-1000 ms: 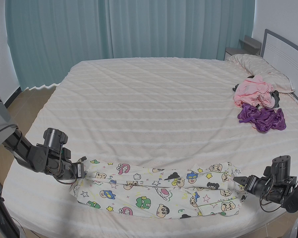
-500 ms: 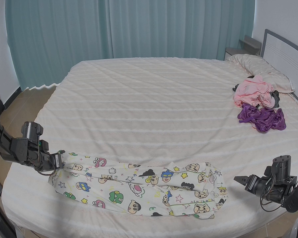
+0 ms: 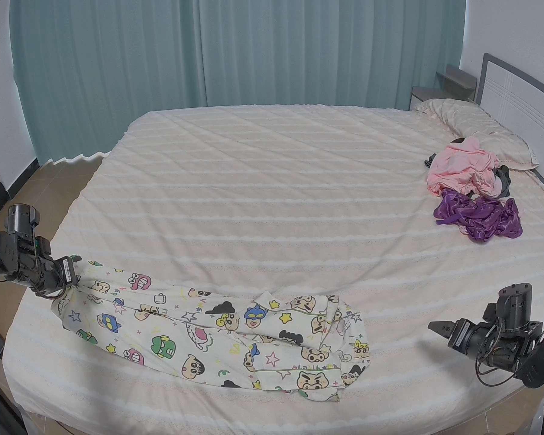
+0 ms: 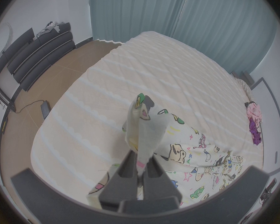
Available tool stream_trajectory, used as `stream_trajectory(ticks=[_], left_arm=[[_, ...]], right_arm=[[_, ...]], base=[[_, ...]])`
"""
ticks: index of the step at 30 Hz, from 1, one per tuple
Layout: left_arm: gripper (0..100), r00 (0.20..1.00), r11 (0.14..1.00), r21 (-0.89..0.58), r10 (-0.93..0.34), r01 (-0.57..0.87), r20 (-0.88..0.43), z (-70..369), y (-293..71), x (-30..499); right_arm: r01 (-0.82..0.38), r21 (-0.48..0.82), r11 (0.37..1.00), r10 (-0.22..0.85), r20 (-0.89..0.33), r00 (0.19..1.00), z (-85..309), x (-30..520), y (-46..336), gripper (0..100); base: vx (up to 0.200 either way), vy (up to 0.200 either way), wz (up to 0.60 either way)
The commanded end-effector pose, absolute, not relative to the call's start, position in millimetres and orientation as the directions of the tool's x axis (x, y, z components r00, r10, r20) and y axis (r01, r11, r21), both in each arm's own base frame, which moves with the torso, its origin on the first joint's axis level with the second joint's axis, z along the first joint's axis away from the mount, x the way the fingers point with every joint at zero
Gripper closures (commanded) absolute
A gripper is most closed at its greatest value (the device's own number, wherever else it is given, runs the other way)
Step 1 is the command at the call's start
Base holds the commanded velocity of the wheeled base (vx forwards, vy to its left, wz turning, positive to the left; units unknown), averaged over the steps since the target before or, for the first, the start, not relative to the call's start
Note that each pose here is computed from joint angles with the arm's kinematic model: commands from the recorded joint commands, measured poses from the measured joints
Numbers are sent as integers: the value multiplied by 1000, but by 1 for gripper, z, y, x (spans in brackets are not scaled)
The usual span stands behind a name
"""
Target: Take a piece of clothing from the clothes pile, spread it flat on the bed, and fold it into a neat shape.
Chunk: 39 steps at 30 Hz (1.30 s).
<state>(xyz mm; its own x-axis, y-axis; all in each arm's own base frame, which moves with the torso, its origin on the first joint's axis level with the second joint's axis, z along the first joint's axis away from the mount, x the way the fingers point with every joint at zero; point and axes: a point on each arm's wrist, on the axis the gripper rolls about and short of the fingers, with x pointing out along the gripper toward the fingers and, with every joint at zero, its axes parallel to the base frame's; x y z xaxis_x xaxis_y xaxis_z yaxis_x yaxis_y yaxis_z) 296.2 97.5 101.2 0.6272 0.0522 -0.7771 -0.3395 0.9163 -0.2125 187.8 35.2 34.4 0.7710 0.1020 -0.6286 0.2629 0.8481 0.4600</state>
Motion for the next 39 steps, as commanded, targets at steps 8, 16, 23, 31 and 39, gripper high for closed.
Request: stream_trajectory(ticks=[8, 16, 23, 31, 39], left_arm=[[100, 621, 948, -173, 32, -266, -783, 130, 34, 280], [100, 634, 971, -172, -27, -168, -773, 135, -70, 270], [100, 622, 985, -153, -74, -75, -780, 120, -148, 258], [100, 601, 979, -198, -190, 54, -776, 108, -228, 246], [100, 597, 959, -256, -279, 126, -752, 111, -272, 235]], right_arm=[[268, 453, 850, 102, -641, 761, 33, 183, 35, 0], [250, 460, 852, 113, -627, 771, 38, 181, 36, 0], [249, 461, 852, 113, -625, 772, 38, 181, 36, 0], [242, 461, 854, 119, -625, 771, 38, 181, 38, 0], [243, 460, 854, 118, -627, 770, 38, 181, 38, 0]], base=[[0, 0, 0], [0, 0, 0], [0, 0, 0], [0, 0, 0], [0, 0, 0]])
